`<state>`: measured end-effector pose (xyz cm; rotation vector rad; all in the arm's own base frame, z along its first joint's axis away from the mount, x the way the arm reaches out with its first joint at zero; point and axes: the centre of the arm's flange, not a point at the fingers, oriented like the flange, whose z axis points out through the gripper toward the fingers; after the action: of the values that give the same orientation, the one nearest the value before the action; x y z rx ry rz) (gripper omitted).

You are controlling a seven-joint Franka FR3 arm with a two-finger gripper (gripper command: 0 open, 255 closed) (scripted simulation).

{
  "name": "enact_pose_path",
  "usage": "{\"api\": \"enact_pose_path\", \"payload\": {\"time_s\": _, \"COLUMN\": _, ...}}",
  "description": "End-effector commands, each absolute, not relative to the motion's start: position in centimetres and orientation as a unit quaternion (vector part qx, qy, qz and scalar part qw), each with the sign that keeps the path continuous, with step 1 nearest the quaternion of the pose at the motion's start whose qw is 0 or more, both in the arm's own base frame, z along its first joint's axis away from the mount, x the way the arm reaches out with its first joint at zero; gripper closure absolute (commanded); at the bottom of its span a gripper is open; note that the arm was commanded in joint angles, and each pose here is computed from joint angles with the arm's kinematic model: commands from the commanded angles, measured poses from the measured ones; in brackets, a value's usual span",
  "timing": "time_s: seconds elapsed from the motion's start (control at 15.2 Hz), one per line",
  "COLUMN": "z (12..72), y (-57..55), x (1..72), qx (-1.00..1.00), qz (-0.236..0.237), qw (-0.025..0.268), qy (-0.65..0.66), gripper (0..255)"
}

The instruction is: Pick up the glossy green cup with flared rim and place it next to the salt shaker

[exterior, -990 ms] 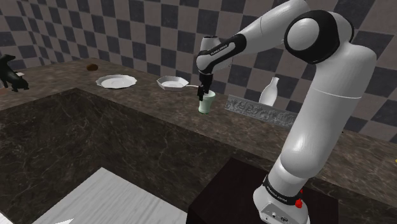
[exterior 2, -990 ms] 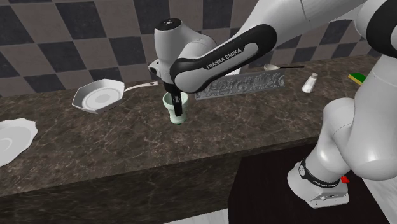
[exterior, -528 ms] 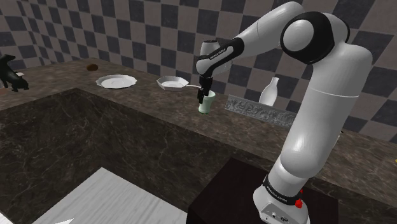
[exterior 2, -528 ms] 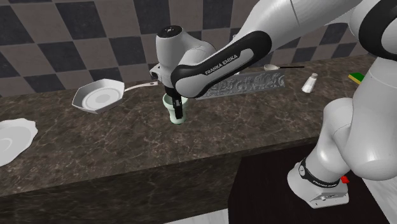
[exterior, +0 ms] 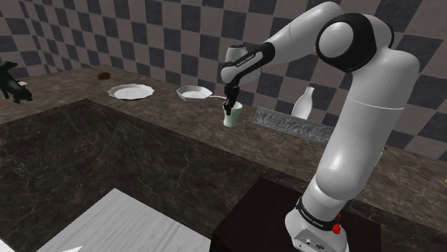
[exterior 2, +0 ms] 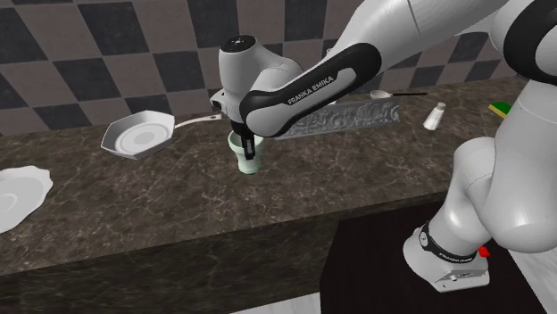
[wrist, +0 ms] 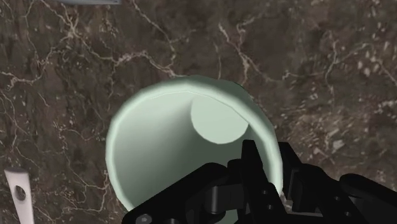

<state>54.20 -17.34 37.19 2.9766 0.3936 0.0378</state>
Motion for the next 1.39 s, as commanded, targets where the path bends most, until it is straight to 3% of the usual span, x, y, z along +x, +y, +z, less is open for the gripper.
{"api": "enact_pose_path", "payload": {"time_s": 0.0, "z": 37.1, "y": -17.3, "x": 54.2, "qx": 0.989, "qz": 0.012, "qw": 0.069, "qy": 0.131, "gripper": 255}}
{"api": "enact_pose_path", "payload": {"time_s": 1.32, "z": 45.5, "y": -17.3, "x": 54.2, "qx": 0.989, "qz": 0.012, "qw": 0.069, "qy": 0.131, "gripper": 255}}
